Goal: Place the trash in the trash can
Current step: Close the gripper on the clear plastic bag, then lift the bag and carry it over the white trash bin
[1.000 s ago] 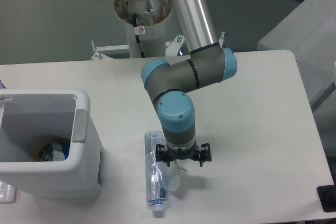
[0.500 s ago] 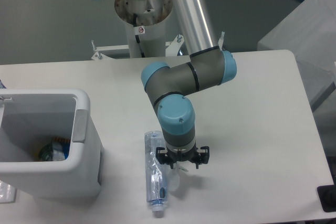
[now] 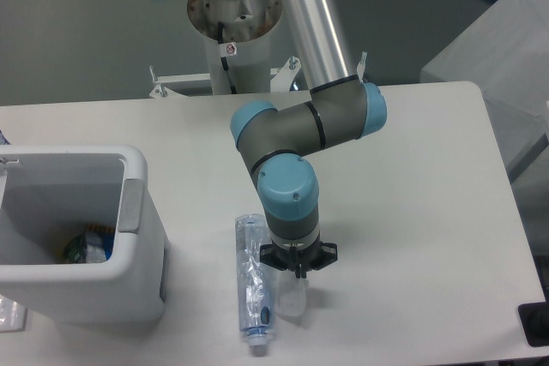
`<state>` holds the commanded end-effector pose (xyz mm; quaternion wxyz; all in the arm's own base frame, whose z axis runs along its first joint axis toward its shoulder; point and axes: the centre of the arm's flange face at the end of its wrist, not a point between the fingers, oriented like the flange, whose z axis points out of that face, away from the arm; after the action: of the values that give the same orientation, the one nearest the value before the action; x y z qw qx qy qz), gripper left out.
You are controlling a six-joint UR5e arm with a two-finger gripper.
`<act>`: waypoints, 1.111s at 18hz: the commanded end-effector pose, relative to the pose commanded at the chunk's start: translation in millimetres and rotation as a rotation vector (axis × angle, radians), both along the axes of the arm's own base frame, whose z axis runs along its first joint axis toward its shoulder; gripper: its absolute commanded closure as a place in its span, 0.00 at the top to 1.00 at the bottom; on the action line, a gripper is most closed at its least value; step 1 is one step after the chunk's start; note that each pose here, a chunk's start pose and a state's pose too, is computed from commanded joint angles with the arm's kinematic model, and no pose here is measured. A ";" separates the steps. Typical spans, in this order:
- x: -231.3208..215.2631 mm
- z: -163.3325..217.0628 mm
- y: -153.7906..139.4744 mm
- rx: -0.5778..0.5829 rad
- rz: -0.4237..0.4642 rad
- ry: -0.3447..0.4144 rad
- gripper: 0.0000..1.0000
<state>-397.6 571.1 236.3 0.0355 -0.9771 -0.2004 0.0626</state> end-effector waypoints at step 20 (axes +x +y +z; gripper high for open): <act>-9.9 296.6 -31.0 0.721 0.115 -0.077 0.11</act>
<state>-407.5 540.1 532.9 0.3662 -0.8906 -0.2655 -0.0471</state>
